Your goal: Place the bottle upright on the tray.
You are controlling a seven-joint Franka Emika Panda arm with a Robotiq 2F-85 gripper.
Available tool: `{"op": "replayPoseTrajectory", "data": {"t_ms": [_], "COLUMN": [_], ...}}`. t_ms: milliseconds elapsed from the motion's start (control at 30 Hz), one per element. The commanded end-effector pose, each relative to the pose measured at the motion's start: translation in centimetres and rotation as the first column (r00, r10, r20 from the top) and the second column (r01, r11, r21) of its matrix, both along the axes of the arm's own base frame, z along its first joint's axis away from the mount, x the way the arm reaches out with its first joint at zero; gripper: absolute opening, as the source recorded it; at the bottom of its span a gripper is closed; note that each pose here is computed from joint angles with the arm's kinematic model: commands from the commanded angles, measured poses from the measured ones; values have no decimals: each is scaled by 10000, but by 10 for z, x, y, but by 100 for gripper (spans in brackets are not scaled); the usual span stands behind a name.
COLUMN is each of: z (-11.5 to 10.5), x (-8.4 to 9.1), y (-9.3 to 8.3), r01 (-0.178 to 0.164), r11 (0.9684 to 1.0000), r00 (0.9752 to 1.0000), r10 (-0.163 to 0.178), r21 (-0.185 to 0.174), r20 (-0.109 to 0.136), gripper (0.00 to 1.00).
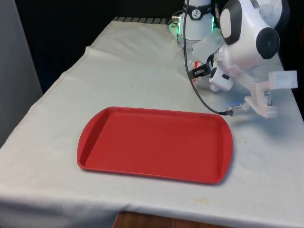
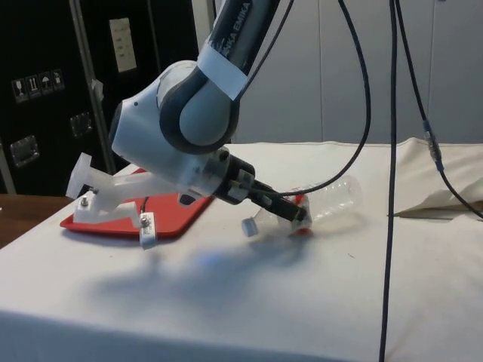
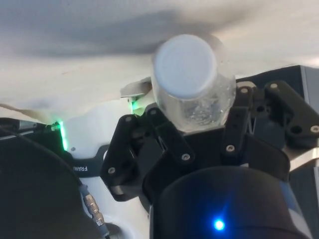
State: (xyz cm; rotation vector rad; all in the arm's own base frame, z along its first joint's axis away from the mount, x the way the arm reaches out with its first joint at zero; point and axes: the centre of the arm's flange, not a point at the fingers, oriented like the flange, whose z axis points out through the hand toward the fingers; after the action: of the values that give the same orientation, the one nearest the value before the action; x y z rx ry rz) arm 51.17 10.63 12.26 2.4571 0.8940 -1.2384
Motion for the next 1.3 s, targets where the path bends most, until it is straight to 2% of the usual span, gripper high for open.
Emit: {"op": "replayPoseTrajectory", "data": {"t_ms": [0, 133, 233, 267, 300, 433, 533, 567, 633, 867, 900, 933, 1067, 1200, 1233, 1267], "z": [-2, 3, 10, 5, 13, 24, 31, 30, 34, 45, 42, 46, 54, 58, 57, 60], "x": [1, 2, 3, 2, 3, 5, 7, 7, 9, 14, 13, 15, 18, 20, 20, 21], "y": [0, 0, 0, -1, 0, 0, 0, 0, 0, 1, 0, 1, 1, 1, 1, 1], "r01": [-4, 16, 48, 31, 52, 106, 126, 95, 140, 179, 155, 184, 209, 232, 217, 236], "r11": [10000, 10000, 10000, 10000, 10000, 9999, 9999, 10000, 9998, 9996, 9998, 9995, 9993, 9990, 9994, 9989], "r00": [10000, 10000, 10000, 10000, 10000, 9998, 9994, 9996, 9991, 9975, 9983, 9973, 9956, 9939, 9950, 9934], "r10": [4, -16, -48, -31, -52, -106, -129, -94, -145, -195, -161, -202, -237, -270, -242, -279], "r21": [23, 2, -1, -44, -1, 21, 92, -18, 123, 235, 97, 251, 318, 372, 266, 398], "r20": [23, 9, 51, 7, 59, 154, 314, 264, 396, 676, 567, 712, 907, 1065, 972, 1108], "gripper": [12, 0, 0, 0, 0, 0, 0, 0, 0, 0, 0, 0, 0, 0, 0, 0]}}
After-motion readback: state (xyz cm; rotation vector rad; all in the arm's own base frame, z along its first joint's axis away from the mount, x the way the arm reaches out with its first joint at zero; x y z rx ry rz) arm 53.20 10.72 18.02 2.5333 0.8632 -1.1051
